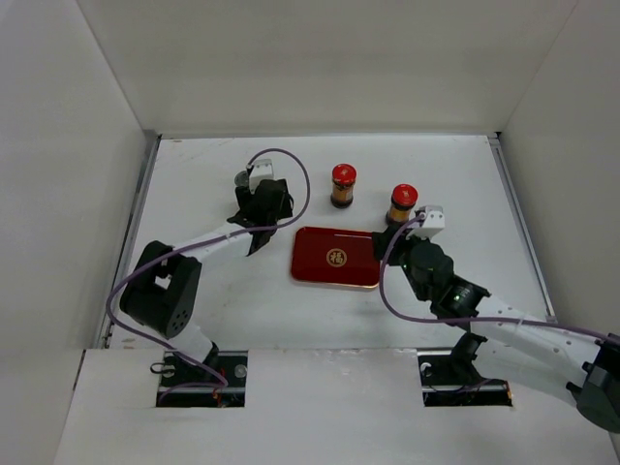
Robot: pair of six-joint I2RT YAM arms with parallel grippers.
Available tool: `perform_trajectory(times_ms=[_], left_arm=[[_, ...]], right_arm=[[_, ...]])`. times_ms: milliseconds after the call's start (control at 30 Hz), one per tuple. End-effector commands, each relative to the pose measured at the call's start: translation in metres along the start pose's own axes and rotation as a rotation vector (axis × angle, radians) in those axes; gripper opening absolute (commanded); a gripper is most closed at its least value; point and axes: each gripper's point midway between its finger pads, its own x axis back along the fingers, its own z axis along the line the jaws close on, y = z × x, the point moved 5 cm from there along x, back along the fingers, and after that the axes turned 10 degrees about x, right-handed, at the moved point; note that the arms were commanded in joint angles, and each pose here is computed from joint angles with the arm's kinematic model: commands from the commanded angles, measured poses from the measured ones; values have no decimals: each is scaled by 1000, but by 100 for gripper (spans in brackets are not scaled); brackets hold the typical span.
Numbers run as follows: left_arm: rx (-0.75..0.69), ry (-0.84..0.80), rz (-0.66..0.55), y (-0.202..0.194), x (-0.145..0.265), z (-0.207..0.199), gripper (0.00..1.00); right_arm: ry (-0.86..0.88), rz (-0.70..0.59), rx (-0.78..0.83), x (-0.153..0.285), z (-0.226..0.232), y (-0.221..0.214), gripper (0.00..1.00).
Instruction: Organize the condiment bottles
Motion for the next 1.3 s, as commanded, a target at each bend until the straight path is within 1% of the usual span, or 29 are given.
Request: perform_trajectory(times_ms=[0, 33, 167, 233, 300, 467, 667, 933, 1100, 1167, 1267], left_arm=[[51, -59, -80, 32, -1, -22, 69], [51, -55, -83, 33, -3, -22, 65], [50, -54, -92, 33, 2, -23, 40], [55, -62, -114, 34, 16, -24, 35], [59, -80, -151, 39, 34, -27, 33], [90, -203, -193, 41, 81, -48, 32], [81, -337, -140, 10, 112, -78, 32], [38, -351, -99, -21, 100, -95, 34], [8, -339, -90, -34, 91, -102, 36], [-1, -334, -91, -38, 87, -103, 39], [-18, -318, -100, -43, 83, -103, 51]], right_arm=[[12, -47, -23, -2, 7, 11, 67], [15, -49, -25, -2, 8, 11, 67], [18, -48, -23, -2, 8, 11, 67], [18, -51, -25, -2, 8, 11, 67], [18, -48, -23, -2, 8, 10, 67], [15, -39, -16, -3, 8, 6, 69], [-3, -36, -13, -6, 4, 5, 70], [-38, -51, -42, -7, -5, 13, 71], [-40, -45, -38, -8, -4, 15, 74], [-42, -43, -38, -10, -2, 17, 80], [-56, -36, -26, -17, -1, 21, 89]])
